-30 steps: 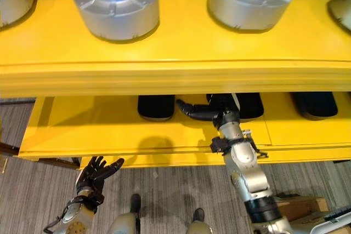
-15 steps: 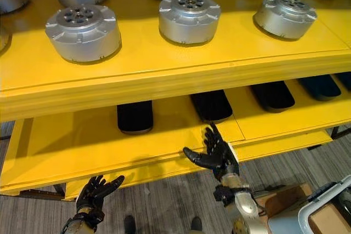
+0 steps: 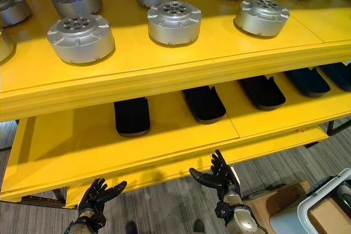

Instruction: Move parts from the plastic box to the shelf.

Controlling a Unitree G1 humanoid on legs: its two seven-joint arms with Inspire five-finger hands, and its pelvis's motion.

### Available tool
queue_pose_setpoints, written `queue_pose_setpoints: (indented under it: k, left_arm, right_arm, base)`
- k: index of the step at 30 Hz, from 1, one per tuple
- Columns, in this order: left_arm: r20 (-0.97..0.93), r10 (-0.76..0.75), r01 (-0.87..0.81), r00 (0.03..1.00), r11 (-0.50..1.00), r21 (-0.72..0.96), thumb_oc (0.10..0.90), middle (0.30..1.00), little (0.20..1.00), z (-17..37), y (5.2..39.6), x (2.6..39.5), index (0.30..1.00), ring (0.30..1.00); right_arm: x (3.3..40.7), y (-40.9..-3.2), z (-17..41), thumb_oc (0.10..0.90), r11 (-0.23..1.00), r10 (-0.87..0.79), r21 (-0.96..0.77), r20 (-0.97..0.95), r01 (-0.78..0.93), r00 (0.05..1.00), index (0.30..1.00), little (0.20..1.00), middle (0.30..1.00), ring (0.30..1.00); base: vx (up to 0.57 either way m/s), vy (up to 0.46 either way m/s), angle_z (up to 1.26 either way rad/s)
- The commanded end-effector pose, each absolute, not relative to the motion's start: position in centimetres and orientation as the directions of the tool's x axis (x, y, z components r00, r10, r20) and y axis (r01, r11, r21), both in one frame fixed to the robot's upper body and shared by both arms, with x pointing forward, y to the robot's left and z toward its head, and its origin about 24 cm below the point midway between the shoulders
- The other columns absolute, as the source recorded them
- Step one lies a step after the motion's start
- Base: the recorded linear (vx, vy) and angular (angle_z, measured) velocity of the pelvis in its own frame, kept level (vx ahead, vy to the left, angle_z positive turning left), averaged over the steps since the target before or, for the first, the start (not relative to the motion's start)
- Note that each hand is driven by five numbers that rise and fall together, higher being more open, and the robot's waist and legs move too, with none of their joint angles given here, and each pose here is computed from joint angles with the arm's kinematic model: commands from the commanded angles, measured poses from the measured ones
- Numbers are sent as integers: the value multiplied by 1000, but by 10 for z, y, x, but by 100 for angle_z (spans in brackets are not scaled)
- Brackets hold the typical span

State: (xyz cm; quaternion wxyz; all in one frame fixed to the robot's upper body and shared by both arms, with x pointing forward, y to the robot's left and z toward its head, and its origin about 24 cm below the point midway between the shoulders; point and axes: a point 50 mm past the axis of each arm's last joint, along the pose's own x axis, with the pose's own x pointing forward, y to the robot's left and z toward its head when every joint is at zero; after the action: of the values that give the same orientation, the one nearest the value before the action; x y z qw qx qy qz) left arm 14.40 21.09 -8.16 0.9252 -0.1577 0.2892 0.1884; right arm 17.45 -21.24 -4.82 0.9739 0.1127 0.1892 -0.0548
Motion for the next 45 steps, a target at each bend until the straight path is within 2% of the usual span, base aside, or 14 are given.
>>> queue_pose_setpoints:
  k: [1,20,34,39,45]
  left_arm:
    - [-318,251,-325,914,923,-205,900,1000,1000,-36,221,195,1000,1000]
    - [-300,214,-284,930,935,-212,900,1000,1000,-31,214,205,1000,1000]
    - [-242,152,-194,958,968,-161,900,1000,1000,-18,212,214,1000,1000]
    - [-174,144,-168,974,978,-127,900,1000,1000,-3,215,227,1000,1000]
    - [-189,181,-208,965,969,-133,900,1000,1000,-7,223,221,1000,1000]
  right_arm:
    - [198,-215,-21,900,977,-86,174,-215,125,973,1000,1000,1000,1000]
    - [200,-210,-36,900,962,-133,195,-285,193,949,1000,1000,1000,1000]
    - [197,-205,-39,900,933,-125,289,-299,214,946,1000,1000,1000,1000]
    - [202,-202,-32,900,930,-128,304,-264,208,956,1000,1000,1000,1000]
    - [205,-201,-20,900,940,-97,305,-199,156,975,1000,1000,1000,1000]
  base:
    - [0,0,0]
    - [8,9,0]
    - [14,149,-9]
    - [-112,206,-7]
    - [-121,211,-108]
